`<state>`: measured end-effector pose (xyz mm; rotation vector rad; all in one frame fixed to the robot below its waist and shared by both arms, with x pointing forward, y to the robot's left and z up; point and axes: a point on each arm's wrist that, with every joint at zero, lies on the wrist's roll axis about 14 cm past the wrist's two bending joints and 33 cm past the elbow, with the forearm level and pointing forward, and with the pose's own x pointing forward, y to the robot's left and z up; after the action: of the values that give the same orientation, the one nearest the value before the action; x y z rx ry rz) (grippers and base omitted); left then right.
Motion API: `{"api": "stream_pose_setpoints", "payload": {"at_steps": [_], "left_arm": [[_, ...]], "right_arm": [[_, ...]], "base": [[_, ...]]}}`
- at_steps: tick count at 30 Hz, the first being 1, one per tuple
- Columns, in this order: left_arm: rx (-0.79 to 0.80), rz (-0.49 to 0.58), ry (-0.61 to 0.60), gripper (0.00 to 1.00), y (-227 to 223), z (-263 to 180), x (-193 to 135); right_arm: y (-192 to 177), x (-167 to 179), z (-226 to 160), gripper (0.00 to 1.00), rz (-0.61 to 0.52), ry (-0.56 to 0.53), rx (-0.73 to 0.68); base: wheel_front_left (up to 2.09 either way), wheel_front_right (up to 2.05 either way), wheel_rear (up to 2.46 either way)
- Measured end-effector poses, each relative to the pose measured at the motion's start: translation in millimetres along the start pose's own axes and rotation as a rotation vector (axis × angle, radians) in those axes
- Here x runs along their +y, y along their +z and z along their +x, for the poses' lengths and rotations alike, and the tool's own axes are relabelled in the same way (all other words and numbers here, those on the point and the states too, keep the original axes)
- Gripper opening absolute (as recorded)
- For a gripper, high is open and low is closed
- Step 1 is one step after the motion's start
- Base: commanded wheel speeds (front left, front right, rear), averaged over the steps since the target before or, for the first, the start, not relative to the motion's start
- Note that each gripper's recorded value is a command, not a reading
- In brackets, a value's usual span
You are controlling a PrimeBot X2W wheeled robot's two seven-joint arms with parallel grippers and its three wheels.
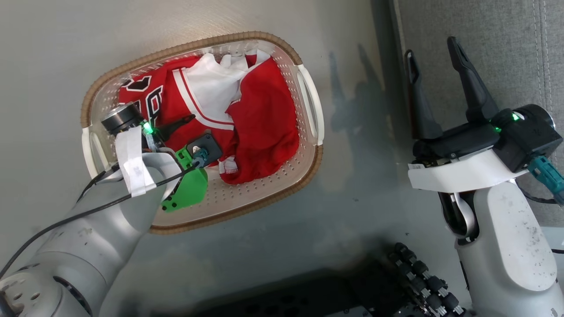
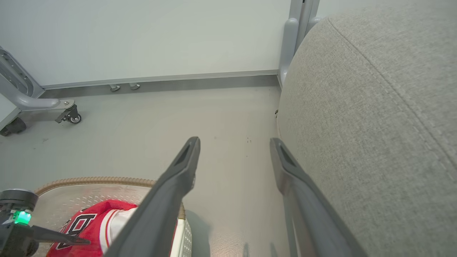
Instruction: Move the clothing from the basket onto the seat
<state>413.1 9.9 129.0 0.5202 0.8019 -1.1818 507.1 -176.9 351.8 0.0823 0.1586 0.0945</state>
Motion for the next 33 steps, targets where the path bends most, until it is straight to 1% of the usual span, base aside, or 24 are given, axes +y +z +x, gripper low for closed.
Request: {"api": "stream_pose_setpoints", "payload": {"at_steps": [7,13,16,23,33], "left_arm": [[0.101,0.003,-0.032,1.0,-26.3,12.7,-5.5],[0.177,0.01,-0.04,1.0,-44.6,20.8,-2.6],[0.19,0.016,-0.052,1.0,-49.3,26.2,-4.5],[0.217,0.015,-0.038,1.0,-61.5,36.7,3.3],[0.244,0.001,-0.072,1.0,-77.0,52.0,-10.5]], "right_arm": [[-14.6,-3.0,-1.0,1.0,0.013,-0.006,0.034],[-22.4,-5.5,0.7,1.0,0.012,-0.008,0.049],[-26.7,-8.2,1.6,1.0,0.01,-0.013,0.057],[-36.9,-10.3,1.0,1.0,0.02,-0.016,0.078],[-52.3,-18.8,-0.6,1.0,0.011,-0.034,0.112]], "base": [[0.0,0.0,0.0],[0.0,0.0,0.0],[0.0,0.0,0.0],[0.0,0.0,0.0],[0.0,0.0,0.0]]}}
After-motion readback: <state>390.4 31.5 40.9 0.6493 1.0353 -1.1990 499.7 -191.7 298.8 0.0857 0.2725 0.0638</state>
